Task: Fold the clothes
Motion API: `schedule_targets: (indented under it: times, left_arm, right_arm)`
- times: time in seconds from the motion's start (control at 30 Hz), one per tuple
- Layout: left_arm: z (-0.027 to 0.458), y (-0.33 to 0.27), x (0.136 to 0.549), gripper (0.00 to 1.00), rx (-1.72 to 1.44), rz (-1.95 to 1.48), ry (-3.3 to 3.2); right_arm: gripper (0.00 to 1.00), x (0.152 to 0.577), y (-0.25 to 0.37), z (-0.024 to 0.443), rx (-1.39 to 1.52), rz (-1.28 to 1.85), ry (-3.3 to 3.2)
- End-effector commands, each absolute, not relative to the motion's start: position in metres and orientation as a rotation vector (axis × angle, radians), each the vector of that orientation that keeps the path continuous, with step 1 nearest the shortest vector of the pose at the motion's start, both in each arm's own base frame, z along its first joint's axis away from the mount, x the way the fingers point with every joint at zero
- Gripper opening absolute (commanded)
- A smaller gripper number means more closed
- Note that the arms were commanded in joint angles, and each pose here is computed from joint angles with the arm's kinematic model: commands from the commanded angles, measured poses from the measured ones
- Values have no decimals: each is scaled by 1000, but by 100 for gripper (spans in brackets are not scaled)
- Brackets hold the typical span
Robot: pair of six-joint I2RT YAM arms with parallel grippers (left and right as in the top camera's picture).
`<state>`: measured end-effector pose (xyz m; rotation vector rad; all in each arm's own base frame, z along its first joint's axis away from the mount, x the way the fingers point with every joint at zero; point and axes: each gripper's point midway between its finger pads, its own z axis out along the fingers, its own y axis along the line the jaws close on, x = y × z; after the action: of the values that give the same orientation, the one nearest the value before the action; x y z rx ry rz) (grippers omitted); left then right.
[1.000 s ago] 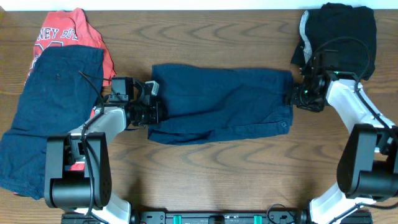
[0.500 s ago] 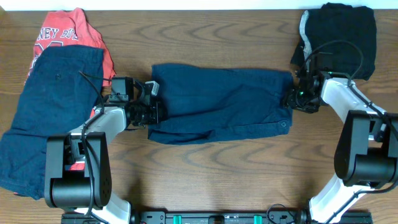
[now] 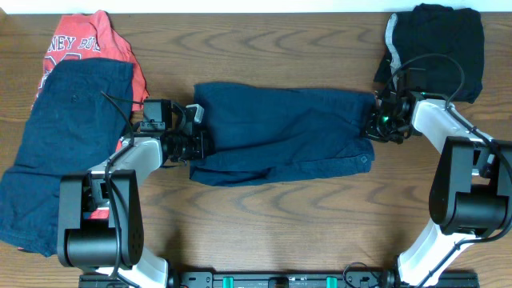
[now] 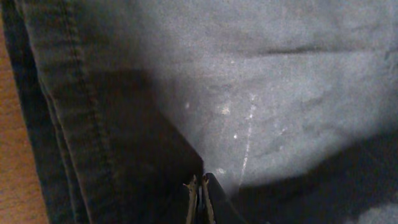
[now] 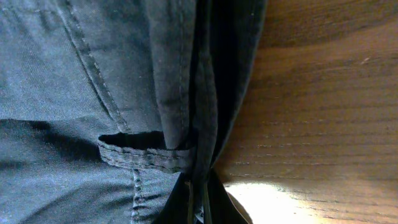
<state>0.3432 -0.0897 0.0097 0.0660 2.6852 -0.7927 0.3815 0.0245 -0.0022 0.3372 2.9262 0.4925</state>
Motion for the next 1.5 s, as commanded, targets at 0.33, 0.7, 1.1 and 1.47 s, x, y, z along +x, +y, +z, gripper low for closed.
schedule_targets:
  times: [0.33,0.7,1.1,1.47]
  left_arm:
    - [10,-86,350,6,31,-778,2688]
    - [9,-83,350,6,7,-756,2697]
    - [18,-83,356,6,20,-750,2667]
    - [65,-88,374,6,359,-660,2473]
  right_arm:
    - [1,377,-15,8,443,497,2886]
    - [1,365,-26,16,372,443,2918]
    - [51,363,-26,19,357,442,2920]
    - [99,349,-23,17,288,453,2978]
